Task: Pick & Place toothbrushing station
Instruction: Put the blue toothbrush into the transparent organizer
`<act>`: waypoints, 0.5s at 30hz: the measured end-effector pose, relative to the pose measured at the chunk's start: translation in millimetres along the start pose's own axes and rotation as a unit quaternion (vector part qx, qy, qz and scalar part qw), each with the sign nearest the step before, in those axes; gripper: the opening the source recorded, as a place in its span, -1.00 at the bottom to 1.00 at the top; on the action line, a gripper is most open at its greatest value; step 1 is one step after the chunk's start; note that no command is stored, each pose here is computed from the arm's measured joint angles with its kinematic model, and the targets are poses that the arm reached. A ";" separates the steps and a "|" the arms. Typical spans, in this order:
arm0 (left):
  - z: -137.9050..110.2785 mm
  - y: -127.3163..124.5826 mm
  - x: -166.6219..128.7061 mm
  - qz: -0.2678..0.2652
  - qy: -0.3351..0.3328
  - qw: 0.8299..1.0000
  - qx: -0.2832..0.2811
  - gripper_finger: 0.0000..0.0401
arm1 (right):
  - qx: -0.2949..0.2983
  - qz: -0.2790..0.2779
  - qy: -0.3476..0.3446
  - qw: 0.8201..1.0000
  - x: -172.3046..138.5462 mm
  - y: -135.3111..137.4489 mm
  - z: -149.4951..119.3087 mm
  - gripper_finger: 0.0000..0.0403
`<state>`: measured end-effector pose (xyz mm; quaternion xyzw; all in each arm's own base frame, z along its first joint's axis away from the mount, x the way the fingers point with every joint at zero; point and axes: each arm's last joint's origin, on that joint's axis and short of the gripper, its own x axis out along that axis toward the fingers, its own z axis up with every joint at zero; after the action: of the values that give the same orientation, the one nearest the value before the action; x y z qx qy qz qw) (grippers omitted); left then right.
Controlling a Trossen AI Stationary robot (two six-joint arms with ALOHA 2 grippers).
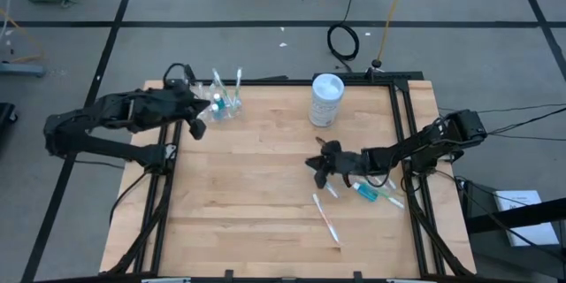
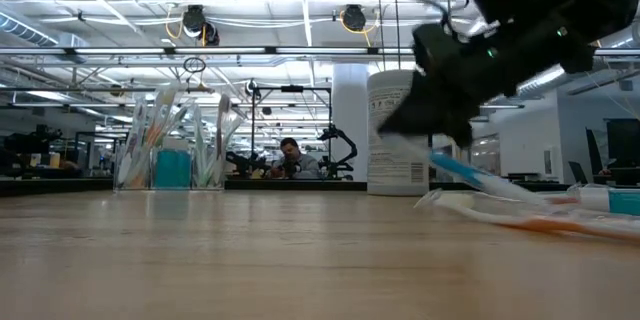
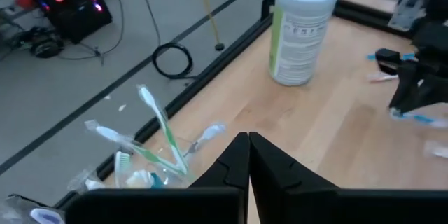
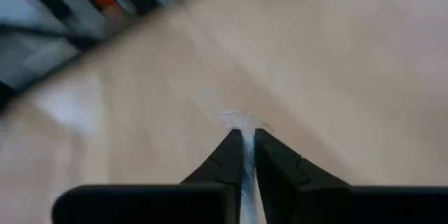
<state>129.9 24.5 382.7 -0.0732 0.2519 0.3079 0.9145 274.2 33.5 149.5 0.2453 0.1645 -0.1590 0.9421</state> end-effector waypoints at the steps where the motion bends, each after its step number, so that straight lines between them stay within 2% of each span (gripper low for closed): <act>1: -0.4 1.2 -2.5 -0.006 -0.003 1.000 -0.002 -0.93 | -0.010 0.021 -0.032 0.999 -0.5 4.5 6.6 -0.93; 4: -1.1 2.4 -6.6 -0.027 -0.005 0.999 0.035 -0.87 | -0.046 0.068 -0.121 0.989 -4.1 15.4 24.2 -0.96; 7: 1.3 1.4 -7.4 -0.041 -0.018 0.997 0.064 -0.87 | -0.067 0.082 -0.189 0.976 -7.9 22.7 38.2 -0.95; 11: 0.9 -5.2 0.5 -0.082 -0.038 0.993 0.080 -0.89 | -0.104 0.076 -0.182 0.975 -1.3 34.6 45.8 -0.95; 15: -19.7 -19.8 29.4 -0.157 -0.062 0.980 0.104 -0.90 | -0.147 0.072 -0.179 0.970 18.7 48.1 46.3 -0.95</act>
<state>153.8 18.4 350.4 0.0030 0.2107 0.1362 0.9680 320.0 45.5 200.2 0.0833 -0.0031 -0.1062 0.9908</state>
